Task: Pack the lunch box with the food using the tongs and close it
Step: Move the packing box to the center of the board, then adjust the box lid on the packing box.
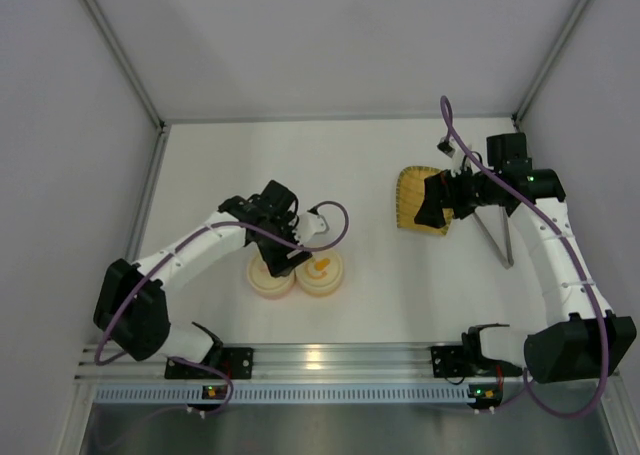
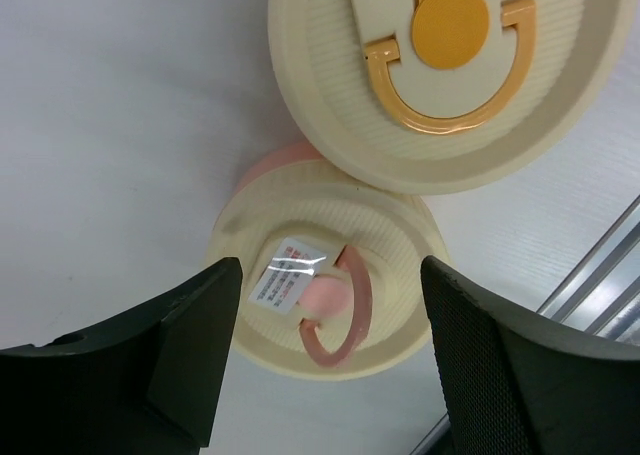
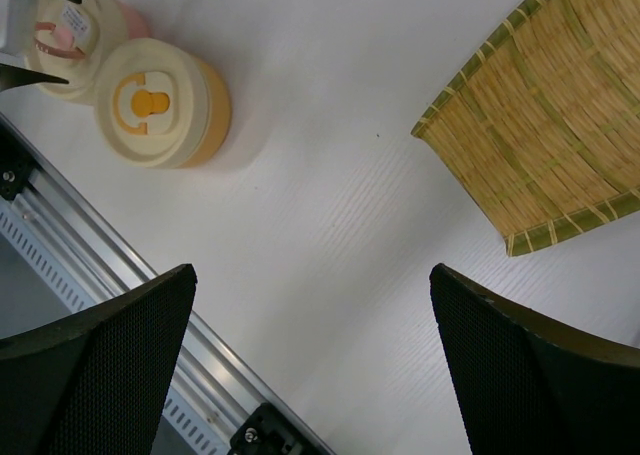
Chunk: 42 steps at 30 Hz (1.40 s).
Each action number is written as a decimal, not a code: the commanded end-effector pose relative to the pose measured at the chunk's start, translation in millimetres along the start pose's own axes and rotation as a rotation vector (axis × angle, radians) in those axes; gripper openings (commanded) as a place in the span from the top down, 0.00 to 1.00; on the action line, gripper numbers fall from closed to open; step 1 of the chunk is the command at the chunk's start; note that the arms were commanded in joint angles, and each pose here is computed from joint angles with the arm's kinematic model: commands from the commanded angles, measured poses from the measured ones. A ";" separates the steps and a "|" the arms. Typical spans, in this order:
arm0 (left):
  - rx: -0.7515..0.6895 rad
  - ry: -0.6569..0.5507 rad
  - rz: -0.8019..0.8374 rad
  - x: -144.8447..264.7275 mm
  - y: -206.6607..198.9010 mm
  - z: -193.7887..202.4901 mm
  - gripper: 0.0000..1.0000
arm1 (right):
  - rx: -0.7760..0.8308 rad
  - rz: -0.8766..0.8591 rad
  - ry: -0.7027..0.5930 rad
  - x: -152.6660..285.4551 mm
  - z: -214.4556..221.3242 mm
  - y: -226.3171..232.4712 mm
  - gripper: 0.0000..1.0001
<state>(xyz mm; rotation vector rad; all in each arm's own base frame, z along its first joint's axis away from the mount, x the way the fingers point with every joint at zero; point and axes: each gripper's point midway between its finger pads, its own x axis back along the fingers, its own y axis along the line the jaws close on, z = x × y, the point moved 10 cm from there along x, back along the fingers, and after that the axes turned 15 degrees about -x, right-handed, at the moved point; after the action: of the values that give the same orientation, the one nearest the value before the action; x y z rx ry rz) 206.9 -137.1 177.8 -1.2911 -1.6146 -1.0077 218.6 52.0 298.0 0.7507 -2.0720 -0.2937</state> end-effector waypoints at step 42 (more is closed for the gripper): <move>0.163 0.071 0.127 5.0 -17.2 40.5 0.90 | 0.019 -0.021 -0.047 11.9 -4.6 5.6 0.01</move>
<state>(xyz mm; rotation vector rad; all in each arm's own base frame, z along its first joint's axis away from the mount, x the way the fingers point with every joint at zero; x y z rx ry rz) 183.0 -98.4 175.5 -1.1965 -1.5031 -0.8235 218.4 52.7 298.3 0.7615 -2.0687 -0.2994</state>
